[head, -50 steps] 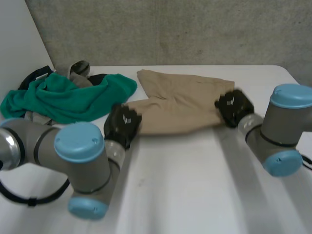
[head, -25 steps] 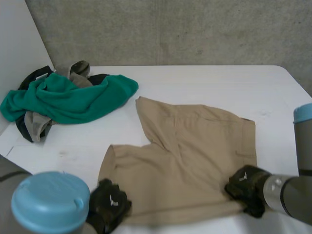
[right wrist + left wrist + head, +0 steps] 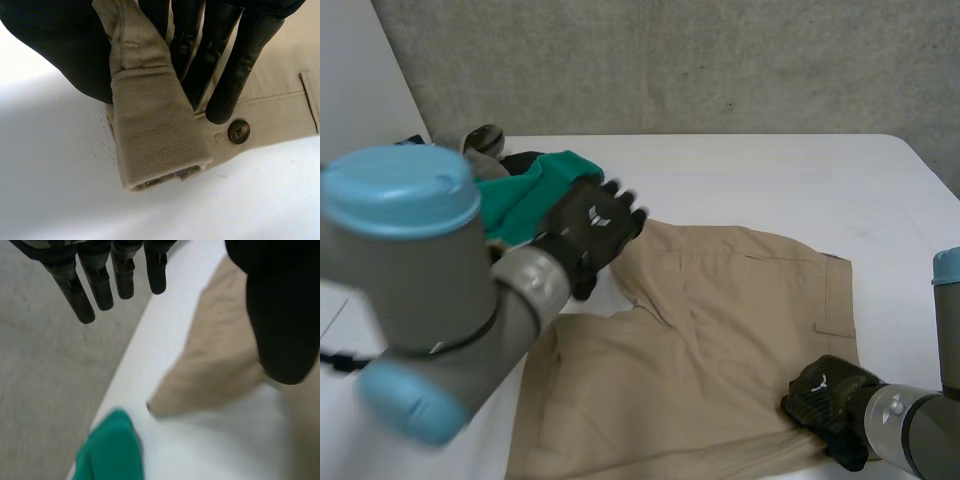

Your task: Fold the laundry.

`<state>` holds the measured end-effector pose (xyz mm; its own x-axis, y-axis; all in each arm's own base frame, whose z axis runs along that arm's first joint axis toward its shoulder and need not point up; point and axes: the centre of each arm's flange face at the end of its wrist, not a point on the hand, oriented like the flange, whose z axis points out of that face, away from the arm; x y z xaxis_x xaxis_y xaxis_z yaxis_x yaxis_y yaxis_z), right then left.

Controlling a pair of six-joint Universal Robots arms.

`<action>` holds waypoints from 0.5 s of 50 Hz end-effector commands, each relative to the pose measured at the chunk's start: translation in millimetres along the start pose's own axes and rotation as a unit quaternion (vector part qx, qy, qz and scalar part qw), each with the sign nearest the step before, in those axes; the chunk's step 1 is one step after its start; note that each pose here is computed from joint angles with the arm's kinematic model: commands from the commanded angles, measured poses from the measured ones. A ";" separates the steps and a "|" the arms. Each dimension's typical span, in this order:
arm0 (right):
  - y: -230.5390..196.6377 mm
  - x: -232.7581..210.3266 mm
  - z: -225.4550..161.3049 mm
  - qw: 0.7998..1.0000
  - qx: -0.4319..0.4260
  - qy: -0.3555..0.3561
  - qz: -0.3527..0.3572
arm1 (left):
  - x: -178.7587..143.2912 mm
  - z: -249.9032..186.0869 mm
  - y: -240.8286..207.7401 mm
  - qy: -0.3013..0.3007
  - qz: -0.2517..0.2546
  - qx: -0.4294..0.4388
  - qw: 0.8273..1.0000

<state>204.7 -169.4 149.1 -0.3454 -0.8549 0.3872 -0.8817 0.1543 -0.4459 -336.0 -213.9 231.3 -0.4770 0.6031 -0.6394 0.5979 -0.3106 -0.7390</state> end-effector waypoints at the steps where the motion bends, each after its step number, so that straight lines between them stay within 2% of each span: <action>1: -0.3 -3.0 3.9 1.000 0.016 -0.001 -0.001 | 10.4 95.6 32.9 0.029 -0.002 0.072 0.997; 4: -0.7 -3.6 5.5 1.000 0.020 -0.004 0.000 | 10.7 115.0 36.6 0.024 -0.003 0.084 0.996; 8: -0.7 -3.5 6.9 1.000 0.023 -0.002 0.000 | 19.4 137.5 40.5 0.048 -0.015 0.113 0.992; 13: 0.4 -3.7 10.7 1.000 0.021 -0.002 -0.001 | 36.2 153.0 50.8 0.104 -0.062 0.116 0.986; 25: 2.5 -1.9 14.6 1.000 0.018 -0.005 0.005 | 56.9 152.9 71.7 0.159 -0.085 0.063 0.982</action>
<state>208.7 -173.2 135.5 -0.3457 -0.8599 0.3756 -0.8674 0.1402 -0.4774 -421.7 -319.1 115.3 -0.3452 0.8251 -0.4474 0.4065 -0.2982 -0.8636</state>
